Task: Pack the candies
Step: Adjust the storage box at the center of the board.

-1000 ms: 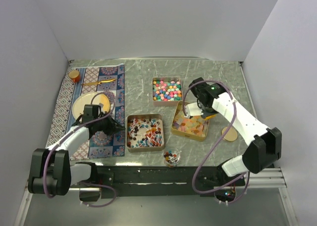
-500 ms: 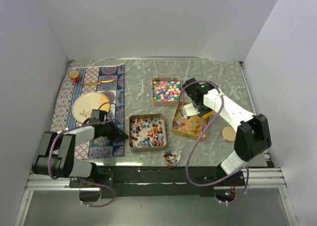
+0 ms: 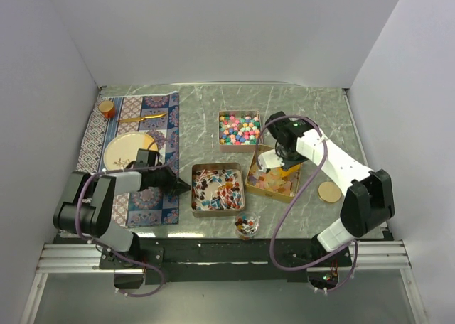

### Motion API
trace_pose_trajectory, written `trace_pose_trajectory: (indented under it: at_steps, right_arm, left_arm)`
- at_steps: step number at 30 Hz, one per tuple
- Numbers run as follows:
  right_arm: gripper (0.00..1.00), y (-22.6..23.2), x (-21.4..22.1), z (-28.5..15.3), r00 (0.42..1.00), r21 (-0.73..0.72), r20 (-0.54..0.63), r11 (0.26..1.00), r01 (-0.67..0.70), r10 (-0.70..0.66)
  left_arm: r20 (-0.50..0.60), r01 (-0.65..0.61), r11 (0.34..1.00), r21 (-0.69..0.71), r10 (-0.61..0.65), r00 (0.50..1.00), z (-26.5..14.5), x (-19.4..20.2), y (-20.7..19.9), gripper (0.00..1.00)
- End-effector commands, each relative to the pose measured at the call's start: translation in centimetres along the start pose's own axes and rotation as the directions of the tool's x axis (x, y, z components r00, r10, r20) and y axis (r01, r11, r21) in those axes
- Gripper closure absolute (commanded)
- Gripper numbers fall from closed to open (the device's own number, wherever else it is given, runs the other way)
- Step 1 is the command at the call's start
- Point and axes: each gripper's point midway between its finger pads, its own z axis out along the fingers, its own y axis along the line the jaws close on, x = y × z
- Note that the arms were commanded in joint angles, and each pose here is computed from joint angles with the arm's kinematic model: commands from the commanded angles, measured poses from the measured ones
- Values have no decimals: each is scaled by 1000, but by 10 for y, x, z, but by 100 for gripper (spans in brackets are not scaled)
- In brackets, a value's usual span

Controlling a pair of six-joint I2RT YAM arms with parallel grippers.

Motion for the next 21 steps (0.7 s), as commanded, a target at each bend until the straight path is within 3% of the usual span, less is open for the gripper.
trace_pose_trajectory:
  at_steps: [1,9,21]
  right_arm:
    - [100,13,-22,5,991,-30,132,1000,10,-6]
    - [100,18,-40,20,979,-77,189,995,-65,79]
    - [100,29,-62,45,960,-50,267,996,-70,81]
  left_arm:
    - [-14,-52,997,62,53,998,3,-6,-22,99]
    - [-16,-59,996,70,60,998,6,-9,-26,99]
    - [-21,-62,996,69,64,998,9,-11,-27,99]
